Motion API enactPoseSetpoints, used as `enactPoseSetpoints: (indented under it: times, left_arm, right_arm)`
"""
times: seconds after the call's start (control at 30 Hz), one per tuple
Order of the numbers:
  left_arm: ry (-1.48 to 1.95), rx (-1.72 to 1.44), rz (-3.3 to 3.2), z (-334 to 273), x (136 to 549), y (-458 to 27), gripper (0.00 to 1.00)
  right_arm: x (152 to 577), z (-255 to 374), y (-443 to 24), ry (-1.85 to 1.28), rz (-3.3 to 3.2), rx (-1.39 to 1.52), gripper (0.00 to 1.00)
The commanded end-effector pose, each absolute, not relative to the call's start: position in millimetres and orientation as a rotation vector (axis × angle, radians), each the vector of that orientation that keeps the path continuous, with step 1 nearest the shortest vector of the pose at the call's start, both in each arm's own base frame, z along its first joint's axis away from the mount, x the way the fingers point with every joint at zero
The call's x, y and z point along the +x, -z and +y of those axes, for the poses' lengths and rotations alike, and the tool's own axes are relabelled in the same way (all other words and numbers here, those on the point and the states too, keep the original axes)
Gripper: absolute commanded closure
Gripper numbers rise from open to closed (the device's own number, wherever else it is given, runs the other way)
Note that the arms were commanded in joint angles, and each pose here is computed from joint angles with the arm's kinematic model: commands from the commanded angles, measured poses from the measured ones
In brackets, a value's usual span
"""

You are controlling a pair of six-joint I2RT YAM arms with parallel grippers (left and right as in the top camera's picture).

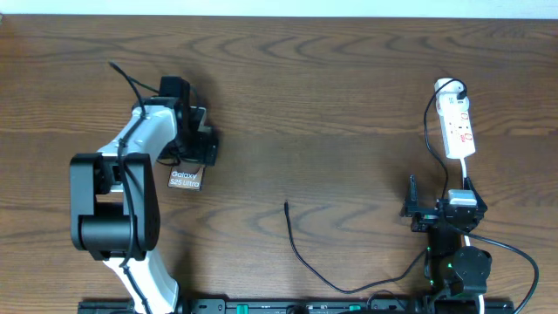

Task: Plug charger to phone and switch on socket
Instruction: 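Lower the left gripper onto the Galaxy S25 Ultra phone box, then close the left gripper on the phone box edges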

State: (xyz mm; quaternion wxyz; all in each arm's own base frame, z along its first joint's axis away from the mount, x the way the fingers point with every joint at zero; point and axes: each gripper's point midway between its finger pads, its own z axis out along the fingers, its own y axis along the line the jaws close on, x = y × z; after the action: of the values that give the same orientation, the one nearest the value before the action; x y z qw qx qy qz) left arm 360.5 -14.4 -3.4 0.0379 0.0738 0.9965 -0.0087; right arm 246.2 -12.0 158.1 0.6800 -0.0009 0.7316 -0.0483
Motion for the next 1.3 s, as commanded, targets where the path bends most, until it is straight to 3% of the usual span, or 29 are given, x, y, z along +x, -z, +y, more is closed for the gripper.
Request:
enactPoseSetpoints:
  times: [0.0,1.27]
  left_arm:
    - [0.054,0.289,3.062,-28.8,355.1,10.2,0.02]
    - [0.014,0.367,3.095,-9.9,345.8,11.7,0.02]
  right_arm:
    - [245.9,-11.7,-157.8,0.119,1.642,-0.012,0.01]
    - [245.9,-11.7,-157.9,0.119,1.642,-0.012,0.01]
